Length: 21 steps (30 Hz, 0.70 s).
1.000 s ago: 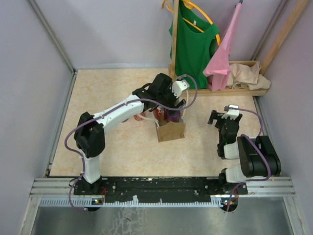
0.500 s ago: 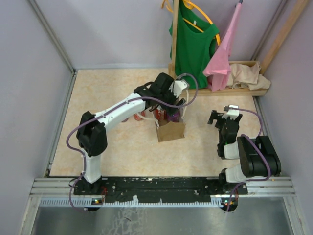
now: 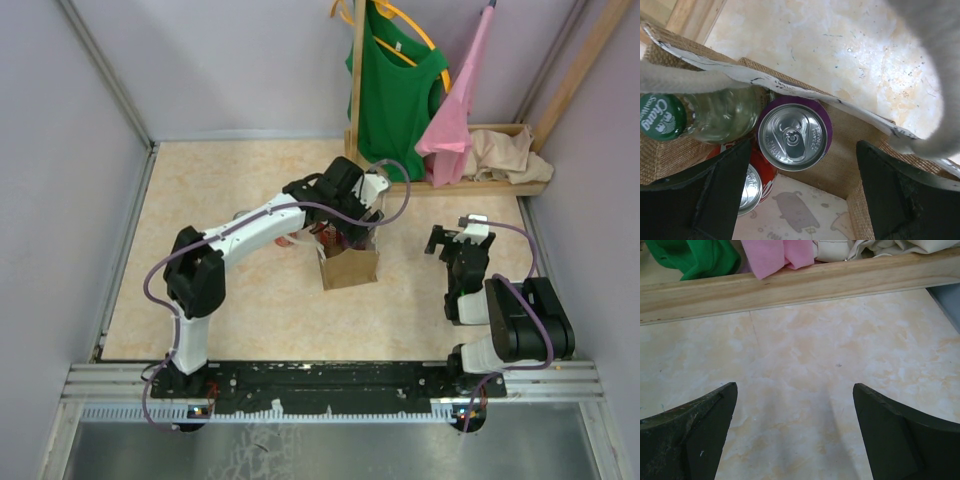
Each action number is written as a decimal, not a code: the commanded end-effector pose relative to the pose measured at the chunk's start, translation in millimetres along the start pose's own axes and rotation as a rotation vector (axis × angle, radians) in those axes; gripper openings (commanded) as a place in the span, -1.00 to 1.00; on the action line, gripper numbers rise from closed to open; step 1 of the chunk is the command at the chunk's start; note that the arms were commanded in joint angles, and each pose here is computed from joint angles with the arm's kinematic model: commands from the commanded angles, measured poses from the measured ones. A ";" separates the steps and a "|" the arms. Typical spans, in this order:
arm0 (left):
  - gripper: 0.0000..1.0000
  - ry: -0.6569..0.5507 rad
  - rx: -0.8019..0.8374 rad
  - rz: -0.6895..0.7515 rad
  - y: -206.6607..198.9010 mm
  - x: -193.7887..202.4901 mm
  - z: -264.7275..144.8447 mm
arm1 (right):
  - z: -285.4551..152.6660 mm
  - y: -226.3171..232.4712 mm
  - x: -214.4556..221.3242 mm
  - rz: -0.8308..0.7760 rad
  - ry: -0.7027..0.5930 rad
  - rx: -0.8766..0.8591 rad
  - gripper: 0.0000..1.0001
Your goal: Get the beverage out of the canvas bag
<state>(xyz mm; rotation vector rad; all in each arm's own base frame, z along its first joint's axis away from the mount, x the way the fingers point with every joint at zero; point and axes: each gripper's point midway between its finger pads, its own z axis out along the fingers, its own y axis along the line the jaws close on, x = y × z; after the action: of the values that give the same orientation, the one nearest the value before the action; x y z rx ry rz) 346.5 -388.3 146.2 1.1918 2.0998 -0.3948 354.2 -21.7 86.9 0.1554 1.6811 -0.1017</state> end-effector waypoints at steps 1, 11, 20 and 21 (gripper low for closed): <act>0.82 0.023 0.008 -0.012 -3.9 4.4 7.8 | 6.6 1.2 -21.4 0.015 -0.071 0.000 0.98; 0.75 0.060 0.017 -0.025 -5.6 20.3 29.4 | 6.5 0.9 -21.1 0.015 -0.071 0.001 0.98; 0.57 0.125 0.017 -0.043 -6.8 42.2 45.9 | 6.6 0.9 -21.3 0.015 -0.071 0.001 0.98; 0.56 0.133 0.013 -0.043 -6.4 44.7 46.9 | 6.6 1.3 -21.5 0.015 -0.072 0.000 0.98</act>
<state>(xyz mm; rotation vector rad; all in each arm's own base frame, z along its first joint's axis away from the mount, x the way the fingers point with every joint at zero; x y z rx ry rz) 354.8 -396.3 117.4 1.1892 2.1263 -0.3785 354.2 -21.7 86.9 0.1554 1.6811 -0.1017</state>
